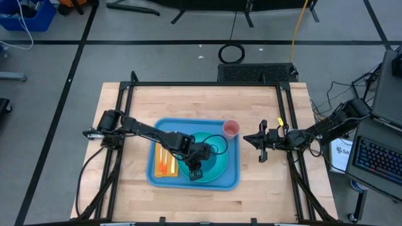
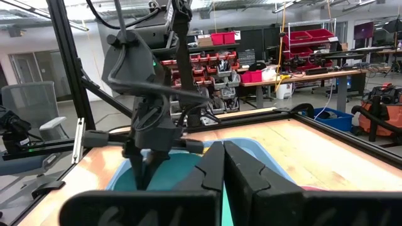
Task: Set up tray
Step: Adjust the blue bowl on the green plate, then return to Home Position
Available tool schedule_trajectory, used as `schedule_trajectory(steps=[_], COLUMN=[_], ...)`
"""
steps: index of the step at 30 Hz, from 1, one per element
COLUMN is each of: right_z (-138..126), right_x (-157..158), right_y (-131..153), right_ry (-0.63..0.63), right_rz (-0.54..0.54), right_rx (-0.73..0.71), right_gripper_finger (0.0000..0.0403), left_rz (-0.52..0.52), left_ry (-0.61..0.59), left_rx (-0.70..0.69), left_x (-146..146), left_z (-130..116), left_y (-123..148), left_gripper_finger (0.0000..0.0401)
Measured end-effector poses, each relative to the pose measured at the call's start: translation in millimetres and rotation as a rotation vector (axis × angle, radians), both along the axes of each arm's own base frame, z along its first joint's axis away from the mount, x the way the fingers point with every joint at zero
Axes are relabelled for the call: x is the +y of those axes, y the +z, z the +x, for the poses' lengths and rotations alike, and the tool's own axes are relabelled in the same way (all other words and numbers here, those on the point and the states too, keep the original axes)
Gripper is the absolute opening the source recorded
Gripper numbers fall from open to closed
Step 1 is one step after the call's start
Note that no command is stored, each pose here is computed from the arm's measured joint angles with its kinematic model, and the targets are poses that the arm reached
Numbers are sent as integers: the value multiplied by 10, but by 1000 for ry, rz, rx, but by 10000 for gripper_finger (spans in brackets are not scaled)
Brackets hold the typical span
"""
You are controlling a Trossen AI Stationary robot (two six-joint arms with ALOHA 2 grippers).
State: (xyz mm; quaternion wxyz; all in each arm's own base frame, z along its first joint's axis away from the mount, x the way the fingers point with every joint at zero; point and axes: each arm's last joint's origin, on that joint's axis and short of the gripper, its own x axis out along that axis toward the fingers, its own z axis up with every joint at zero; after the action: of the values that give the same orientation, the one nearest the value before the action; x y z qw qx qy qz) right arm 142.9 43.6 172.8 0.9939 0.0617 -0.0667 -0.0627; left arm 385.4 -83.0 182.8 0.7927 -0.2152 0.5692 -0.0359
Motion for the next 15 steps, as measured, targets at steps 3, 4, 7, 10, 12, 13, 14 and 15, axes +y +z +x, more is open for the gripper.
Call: schedule_trajectory(steps=[3, 4, 7, 10, 12, 13, 14, 15], right_z=[0, 0, 0, 0, 0, 0, 0, 0], right_x=[0, 0, 0, 0, 1, 0, 0, 0], right_y=[0, 0, 0, 0, 0, 0, 0, 0], right_ry=[0, 0, 0, 0, 0, 0, 0, 0], right_rz=[0, 0, 0, 0, 0, 0, 0, 0], right_rx=[0, 0, 0, 0, 0, 0, 0, 0], right_gripper_finger=[0, 0, 0, 0, 0, 0, 0, 0], left_rz=[51, 56, 107, 194, 271, 305, 328, 346], left_ry=[11, 17, 34, 57, 86, 102, 117, 123], left_rx=[-42, -61, -125, -177, -223, -247, -277, -299], left_x=[58, 75, 106, 96, 89, 87, 80, 83], left_z=[19, 21, 18, 1, -21, -31, -32, -39], left_y=[40, 79, 200, 292, 383, 433, 478, 521], left_gripper_finger=[5, 5, 2, 4, 12, 16, 19, 22])
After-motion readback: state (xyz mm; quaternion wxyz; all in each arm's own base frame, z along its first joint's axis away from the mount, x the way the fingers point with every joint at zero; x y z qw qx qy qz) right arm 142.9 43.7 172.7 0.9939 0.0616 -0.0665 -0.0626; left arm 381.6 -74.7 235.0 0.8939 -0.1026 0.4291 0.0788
